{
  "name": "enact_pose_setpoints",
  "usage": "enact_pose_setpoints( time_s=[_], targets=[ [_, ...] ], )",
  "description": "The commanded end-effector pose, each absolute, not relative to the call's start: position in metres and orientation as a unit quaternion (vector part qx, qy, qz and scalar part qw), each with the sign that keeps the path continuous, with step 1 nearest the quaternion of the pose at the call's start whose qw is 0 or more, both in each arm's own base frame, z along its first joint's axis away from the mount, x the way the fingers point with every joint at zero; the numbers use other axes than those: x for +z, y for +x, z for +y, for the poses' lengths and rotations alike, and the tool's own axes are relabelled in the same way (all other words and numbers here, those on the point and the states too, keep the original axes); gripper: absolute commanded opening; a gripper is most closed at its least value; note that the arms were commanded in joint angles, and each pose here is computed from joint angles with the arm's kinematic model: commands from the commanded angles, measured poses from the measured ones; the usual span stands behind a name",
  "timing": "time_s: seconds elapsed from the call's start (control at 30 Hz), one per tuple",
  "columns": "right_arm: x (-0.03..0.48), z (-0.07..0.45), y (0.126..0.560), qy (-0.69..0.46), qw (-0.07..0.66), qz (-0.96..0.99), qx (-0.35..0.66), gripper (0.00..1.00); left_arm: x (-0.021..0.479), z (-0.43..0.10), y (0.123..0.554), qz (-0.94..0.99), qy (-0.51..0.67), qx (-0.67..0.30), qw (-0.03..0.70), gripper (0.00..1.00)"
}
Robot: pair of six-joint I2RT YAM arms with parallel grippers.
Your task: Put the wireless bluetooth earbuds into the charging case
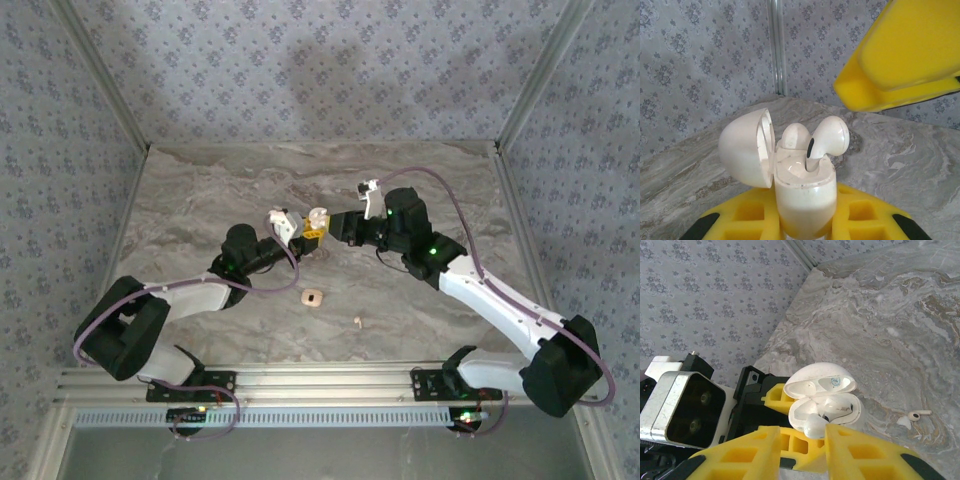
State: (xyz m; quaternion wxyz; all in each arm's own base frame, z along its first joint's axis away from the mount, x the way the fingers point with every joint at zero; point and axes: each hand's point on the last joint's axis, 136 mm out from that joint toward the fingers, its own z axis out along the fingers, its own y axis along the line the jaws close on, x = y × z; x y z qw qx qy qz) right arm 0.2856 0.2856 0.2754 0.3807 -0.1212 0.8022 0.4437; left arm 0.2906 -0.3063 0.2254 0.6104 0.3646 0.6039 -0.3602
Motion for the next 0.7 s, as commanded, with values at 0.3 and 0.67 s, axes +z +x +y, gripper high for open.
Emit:
enact_pose_setpoints(
  time_s=[0.3,0.67],
  targets=[
    [0.264,0.294,0.283,-0.134,0.354,0.805,0.457,0.35,0.242,-0.308,0.285,0.58,0.371,-0.364,0.627,0.09],
    [0.271,0.303,0.275,-0.158,0.348,0.793,0.474,0.31,0.241,-0.309,0.286,0.581,0.371,-0.364,0.626,0.09]
  ],
)
